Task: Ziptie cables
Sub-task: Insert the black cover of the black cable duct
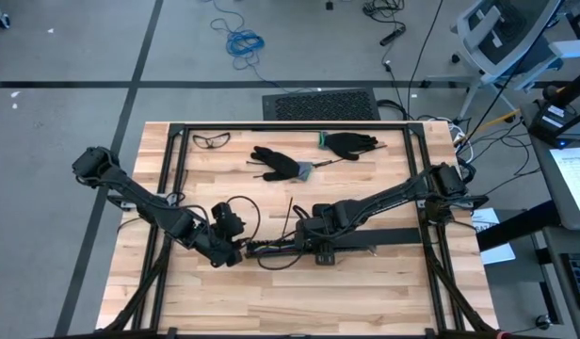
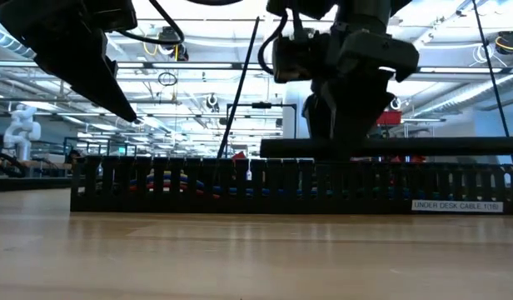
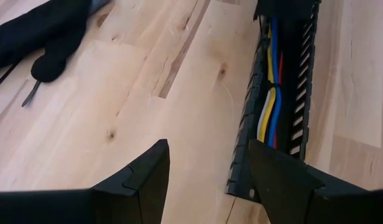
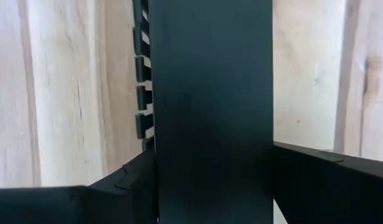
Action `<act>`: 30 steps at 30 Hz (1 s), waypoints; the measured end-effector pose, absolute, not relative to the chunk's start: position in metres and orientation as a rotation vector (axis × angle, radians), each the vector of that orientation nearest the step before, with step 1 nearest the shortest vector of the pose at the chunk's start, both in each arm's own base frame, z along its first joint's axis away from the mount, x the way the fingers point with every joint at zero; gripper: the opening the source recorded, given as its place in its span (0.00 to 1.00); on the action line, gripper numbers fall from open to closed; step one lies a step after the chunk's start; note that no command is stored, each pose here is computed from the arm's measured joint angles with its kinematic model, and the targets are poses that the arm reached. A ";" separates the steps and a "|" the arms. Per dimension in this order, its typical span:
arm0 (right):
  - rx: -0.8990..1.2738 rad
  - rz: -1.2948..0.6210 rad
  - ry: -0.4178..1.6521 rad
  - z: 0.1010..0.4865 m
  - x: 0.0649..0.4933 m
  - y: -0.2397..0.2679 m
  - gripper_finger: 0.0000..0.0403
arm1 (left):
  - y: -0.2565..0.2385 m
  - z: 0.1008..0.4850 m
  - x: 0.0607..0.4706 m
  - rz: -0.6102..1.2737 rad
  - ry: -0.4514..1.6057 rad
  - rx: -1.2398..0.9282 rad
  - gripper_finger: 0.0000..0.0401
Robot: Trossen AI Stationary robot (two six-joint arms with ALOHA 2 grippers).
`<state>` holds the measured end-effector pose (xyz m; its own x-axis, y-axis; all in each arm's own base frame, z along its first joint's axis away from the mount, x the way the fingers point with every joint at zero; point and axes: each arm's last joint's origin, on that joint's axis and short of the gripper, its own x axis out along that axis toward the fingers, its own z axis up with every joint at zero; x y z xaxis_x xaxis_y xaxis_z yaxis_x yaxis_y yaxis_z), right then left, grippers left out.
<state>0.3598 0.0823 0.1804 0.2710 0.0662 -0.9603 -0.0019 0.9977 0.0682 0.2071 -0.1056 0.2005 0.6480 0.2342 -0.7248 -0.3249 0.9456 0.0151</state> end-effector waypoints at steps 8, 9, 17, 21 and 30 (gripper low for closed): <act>0.081 0.054 1.300 0.178 0.361 0.085 0.58 | -0.105 0.200 0.207 0.321 0.807 -0.119 0.53; 0.095 0.062 1.304 0.178 0.360 0.085 0.58 | -0.105 0.200 0.207 0.322 0.806 -0.118 0.53; 0.129 0.066 1.294 0.197 0.352 0.082 0.58 | -0.105 0.201 0.207 0.338 0.793 -0.108 0.53; 0.142 0.077 1.309 0.203 0.347 0.081 0.58 | -0.104 0.201 0.207 0.340 0.792 -0.107 0.53; 0.126 0.115 1.324 0.203 0.342 0.097 0.58 | -0.104 0.201 0.207 0.351 0.784 -0.100 0.53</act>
<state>0.3423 0.0968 0.2031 0.2403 0.1558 -0.9581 -0.0123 0.9874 0.1575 0.2074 -0.1041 0.2010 0.6538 0.2719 -0.7062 -0.3457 0.9375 0.0409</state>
